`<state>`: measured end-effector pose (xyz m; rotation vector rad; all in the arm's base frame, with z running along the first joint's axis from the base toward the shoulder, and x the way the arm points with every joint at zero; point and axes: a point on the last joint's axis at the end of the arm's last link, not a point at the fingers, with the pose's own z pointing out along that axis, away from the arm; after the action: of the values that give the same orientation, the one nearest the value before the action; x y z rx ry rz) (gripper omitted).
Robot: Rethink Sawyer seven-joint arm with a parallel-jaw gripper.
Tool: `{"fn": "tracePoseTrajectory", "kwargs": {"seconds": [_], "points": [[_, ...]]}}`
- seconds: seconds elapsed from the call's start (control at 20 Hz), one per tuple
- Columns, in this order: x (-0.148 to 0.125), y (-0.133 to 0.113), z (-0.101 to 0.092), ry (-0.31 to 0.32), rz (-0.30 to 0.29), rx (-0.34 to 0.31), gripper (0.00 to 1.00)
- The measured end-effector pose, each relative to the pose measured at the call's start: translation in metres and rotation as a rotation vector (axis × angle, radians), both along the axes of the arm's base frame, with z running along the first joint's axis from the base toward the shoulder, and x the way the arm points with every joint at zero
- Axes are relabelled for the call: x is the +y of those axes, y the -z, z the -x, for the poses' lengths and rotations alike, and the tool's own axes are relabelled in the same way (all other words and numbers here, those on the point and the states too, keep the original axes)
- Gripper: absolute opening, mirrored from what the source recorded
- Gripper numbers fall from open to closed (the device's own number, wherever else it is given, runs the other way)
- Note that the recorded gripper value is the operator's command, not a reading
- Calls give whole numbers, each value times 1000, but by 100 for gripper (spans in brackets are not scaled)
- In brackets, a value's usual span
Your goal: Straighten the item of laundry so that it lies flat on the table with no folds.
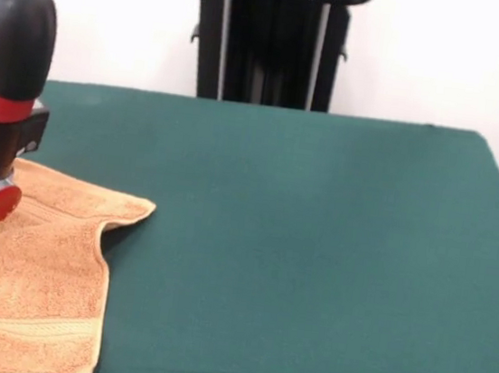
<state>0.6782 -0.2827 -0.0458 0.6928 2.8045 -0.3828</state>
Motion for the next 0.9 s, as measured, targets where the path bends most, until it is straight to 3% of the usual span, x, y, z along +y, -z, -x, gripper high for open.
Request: {"fn": "tracePoseTrajectory", "kwargs": {"seconds": [0.3, 0.35, 0.5, 0.9], "points": [[-10, -1, -3, 83, -92, 12, 100], [-16, -2, -4, 123, -141, 19, 100], [-25, -3, -7, 163, -208, 30, 100], [-49, -7, -9, 175, -386, 51, 100]]}}
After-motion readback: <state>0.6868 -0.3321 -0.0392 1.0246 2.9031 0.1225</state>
